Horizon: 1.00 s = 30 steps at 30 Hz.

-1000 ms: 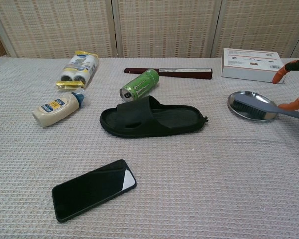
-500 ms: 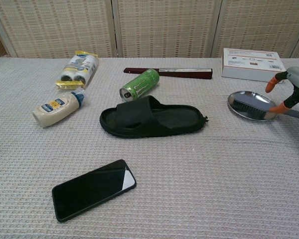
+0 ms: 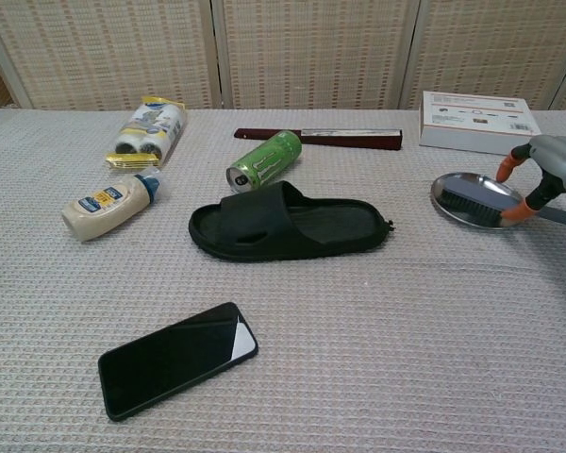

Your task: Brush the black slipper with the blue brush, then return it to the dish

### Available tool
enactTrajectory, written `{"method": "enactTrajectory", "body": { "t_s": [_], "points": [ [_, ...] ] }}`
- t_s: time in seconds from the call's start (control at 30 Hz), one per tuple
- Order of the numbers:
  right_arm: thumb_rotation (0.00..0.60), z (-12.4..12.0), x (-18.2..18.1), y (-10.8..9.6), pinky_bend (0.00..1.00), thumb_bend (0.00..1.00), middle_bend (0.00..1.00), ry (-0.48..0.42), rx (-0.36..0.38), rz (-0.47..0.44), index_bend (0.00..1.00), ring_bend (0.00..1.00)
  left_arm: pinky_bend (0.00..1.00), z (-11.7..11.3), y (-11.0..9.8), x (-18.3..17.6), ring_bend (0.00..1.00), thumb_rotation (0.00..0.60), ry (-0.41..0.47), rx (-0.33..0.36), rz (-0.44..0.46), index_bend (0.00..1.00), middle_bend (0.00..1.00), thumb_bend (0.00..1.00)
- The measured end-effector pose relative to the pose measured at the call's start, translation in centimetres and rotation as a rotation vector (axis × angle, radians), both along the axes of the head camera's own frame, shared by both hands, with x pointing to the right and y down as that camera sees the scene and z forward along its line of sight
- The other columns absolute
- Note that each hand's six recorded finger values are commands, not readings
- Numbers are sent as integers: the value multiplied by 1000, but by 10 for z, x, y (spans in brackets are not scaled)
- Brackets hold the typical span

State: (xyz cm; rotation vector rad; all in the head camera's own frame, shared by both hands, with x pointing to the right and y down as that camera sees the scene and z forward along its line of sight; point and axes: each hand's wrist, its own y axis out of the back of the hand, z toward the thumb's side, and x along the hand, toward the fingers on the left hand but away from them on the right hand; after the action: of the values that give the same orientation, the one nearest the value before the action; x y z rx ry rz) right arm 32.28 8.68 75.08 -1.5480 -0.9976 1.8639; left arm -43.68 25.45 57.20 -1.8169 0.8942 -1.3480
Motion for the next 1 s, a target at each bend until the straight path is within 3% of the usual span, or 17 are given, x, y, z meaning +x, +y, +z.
{"method": "enactTrajectory", "body": {
  "t_s": [0.27,1.0],
  "points": [
    [600,10,-10,3,0,134,156,0,-36,-24,349,0,33,2,-1,-2,0,600,-3,-4,-4,0,0,398],
    [600,9,-17,-1,29,145,205,4,-12,-47,430,10,34,1,0,-1,0,600,-5,-6,0,0,0,400]
  ]
}}
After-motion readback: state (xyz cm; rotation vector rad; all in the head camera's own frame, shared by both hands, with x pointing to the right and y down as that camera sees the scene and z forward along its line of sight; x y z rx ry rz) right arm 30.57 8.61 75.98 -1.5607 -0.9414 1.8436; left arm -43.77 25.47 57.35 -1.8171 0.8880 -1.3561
